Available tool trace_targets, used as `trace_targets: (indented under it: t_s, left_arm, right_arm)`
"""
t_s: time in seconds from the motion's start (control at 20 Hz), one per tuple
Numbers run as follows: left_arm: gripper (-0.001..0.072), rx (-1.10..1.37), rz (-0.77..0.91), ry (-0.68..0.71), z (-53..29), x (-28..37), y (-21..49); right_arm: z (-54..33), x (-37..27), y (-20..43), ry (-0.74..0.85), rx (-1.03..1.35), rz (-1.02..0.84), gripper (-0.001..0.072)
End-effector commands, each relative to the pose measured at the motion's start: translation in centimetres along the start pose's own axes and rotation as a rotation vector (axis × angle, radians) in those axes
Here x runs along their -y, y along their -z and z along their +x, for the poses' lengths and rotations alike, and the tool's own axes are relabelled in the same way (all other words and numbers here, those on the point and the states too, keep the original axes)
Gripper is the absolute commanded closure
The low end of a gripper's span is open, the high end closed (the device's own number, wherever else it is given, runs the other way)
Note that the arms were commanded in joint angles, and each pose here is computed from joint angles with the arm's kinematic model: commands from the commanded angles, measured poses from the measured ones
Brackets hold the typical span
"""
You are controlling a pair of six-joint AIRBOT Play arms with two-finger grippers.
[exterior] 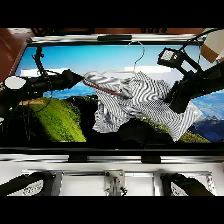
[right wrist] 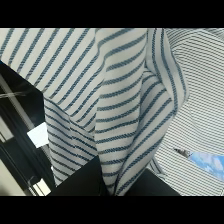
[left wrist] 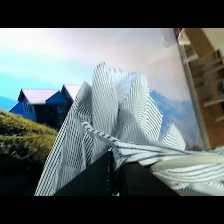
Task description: Fold the shirts.
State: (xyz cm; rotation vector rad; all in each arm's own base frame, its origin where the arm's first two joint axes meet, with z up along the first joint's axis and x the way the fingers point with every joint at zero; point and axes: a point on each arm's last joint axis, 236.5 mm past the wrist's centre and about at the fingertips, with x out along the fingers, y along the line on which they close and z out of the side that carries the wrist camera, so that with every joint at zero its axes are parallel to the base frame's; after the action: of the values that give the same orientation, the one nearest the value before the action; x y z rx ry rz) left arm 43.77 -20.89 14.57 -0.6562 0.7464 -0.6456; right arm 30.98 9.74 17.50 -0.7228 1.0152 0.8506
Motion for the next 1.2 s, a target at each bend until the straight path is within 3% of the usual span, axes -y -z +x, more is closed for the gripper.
trace_targets:
  t_s: [0.0,0.4,0.75,1.15]
  left_arm:
    - [0.064,-0.132,0.097,-0.059,-1.1,-2.0,2.6]
    - [0.0639,-0.167,0.075,-0.065,-2.2,-3.0,2.9]
    - [0.0638,-0.083,0.027,0.226,-2.4,4.1,1.1]
    - [0.0639,0.008,-0.028,0.296,-3.0,6.2,-1.6]
  right_arm:
    - [0.0,0.4,-0.3,0.018,0.015,0.007,0.062]
    - [-0.1,1.8,0.5,0.075,-0.023,-0.027,0.0621]
    - [-0.5,4.2,1.9,0.179,-0.086,-0.048,0.0621]
    - [-0.7,5.5,1.8,0.23,-0.087,-0.085,0.0622]
